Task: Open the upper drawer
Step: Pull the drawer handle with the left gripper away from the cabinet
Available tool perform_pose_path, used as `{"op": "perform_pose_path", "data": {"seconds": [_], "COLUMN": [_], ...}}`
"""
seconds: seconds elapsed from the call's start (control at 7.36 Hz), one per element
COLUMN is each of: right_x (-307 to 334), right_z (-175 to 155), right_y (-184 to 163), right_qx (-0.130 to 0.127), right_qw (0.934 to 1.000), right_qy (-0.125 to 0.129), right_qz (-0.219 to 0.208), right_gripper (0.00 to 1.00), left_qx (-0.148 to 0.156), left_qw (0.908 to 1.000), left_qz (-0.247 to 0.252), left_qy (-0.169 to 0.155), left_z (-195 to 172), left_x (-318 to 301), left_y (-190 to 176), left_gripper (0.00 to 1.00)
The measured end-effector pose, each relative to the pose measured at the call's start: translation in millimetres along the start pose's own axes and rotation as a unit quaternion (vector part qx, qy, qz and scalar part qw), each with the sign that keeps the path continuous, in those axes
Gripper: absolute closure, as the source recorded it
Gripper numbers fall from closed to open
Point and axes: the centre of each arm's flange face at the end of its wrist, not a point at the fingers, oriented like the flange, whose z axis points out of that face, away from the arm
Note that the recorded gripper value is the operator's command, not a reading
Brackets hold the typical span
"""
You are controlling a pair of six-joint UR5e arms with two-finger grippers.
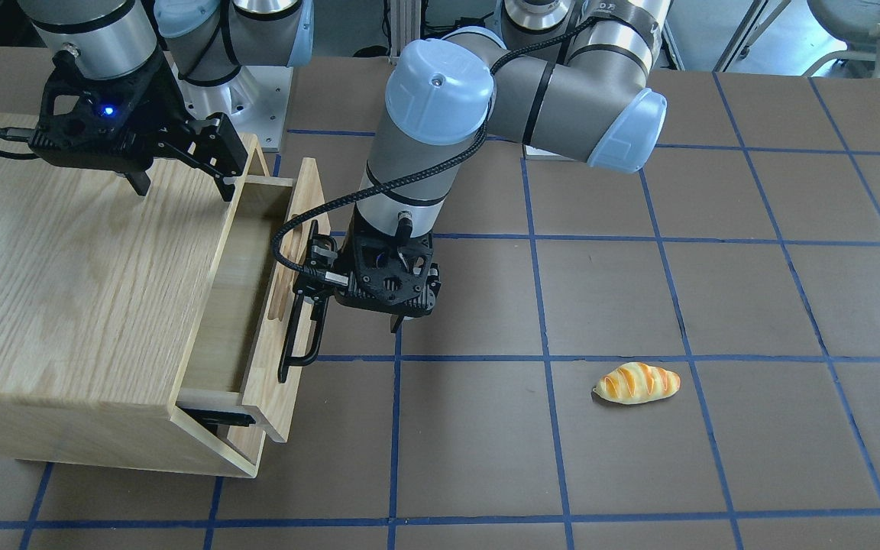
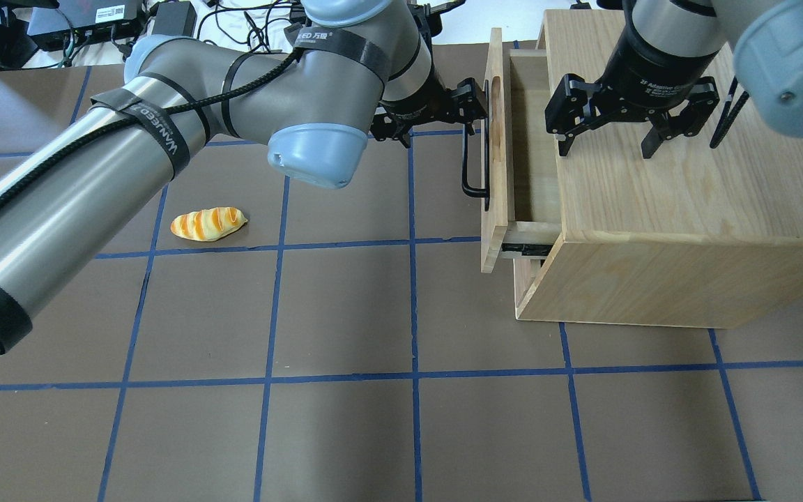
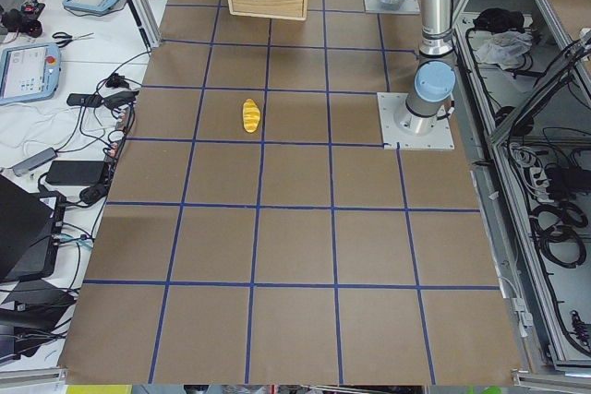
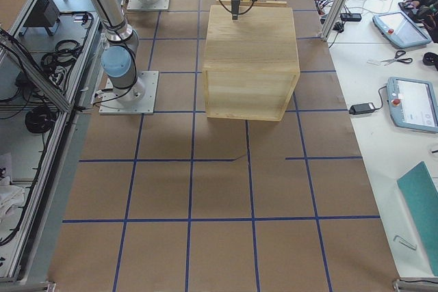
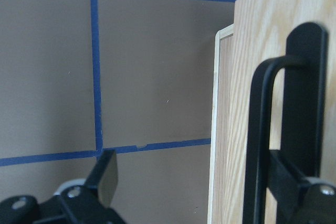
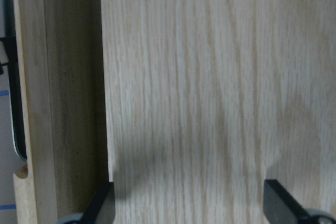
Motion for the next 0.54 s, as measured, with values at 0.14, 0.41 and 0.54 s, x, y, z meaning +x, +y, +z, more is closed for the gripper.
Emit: {"op": "perform_pose_path", "data": {"seconds": [0.14,0.41,0.54], "right_x": [0,0,0], "right_z": [0,0,0], "right_y": [0,0,0], "right_qx": [0.0,0.0,0.0], "right_qw": [1.0,1.0,1.0], "right_qy": [0.0,0.0,0.0], "right_qz": [0.0,0.0,0.0], "right_gripper": [0.0,0.0,0.0], "left_qx": [0.002,0.003,0.002], "left_qw": [1.0,0.9998,0.9998], "left_qz": [0.004,0.008,0.008], "left_qy": [-0.007,-0.016,-0.019], "left_z": [0,-1,-3], "left_x": [-3,-12,-21], "left_y": [-2,-6,-11], "left_gripper": [0.0,0.0,0.0]}}
